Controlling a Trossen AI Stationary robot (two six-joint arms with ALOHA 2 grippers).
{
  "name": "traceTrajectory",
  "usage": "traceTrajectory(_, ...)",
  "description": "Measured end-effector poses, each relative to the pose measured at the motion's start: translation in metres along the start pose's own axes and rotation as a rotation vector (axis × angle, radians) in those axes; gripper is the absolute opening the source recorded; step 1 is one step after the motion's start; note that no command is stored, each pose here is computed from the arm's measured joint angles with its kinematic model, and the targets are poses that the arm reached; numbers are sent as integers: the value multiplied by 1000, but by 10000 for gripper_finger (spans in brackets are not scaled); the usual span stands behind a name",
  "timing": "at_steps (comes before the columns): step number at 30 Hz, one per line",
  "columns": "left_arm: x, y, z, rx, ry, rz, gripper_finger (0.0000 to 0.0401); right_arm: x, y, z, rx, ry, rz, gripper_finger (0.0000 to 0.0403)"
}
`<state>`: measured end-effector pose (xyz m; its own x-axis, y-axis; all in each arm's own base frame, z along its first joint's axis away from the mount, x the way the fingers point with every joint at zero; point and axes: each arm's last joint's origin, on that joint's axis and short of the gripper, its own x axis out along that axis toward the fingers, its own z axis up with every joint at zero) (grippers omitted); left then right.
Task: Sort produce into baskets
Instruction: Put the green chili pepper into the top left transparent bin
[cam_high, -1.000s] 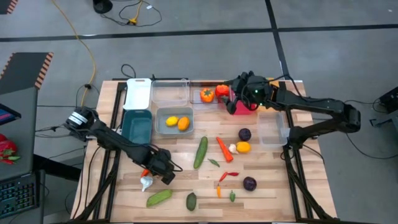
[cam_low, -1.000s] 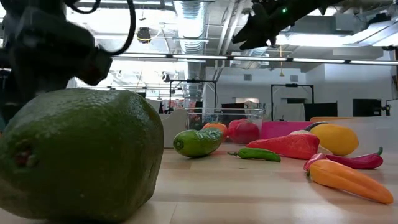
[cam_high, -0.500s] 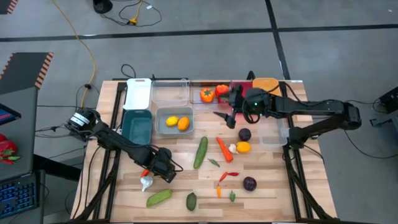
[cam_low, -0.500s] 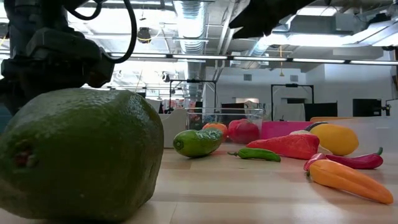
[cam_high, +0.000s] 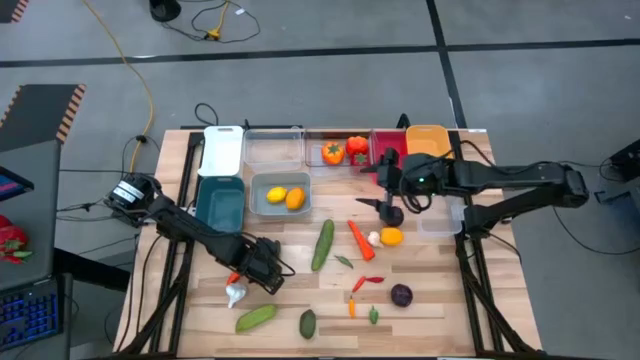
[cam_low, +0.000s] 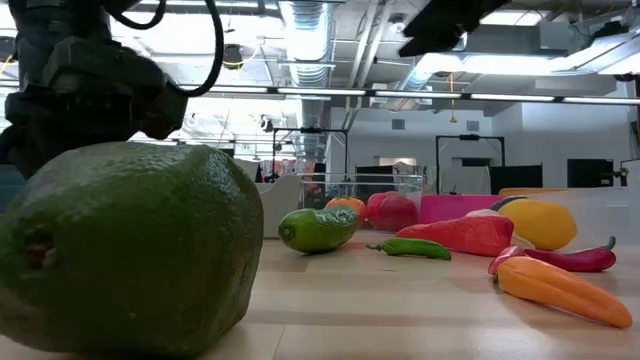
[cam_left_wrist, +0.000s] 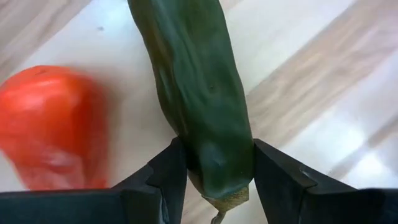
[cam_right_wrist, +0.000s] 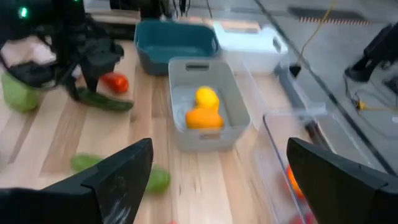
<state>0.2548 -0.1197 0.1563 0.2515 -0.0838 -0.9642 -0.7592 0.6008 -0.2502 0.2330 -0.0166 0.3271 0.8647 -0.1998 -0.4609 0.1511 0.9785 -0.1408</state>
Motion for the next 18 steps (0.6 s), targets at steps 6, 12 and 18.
traceTrajectory(6, -10, -10, 5, 19, 18, -149, 149, -30, -4, -8, 18, 49, 2, 395)
traceTrajectory(12, -37, -15, 19, 57, -16, -331, 149, -45, -6, -13, 14, 79, 3, 395)
traceTrajectory(18, -71, -7, 45, 89, -187, -448, 149, -41, -5, -15, 11, 107, 5, 395)
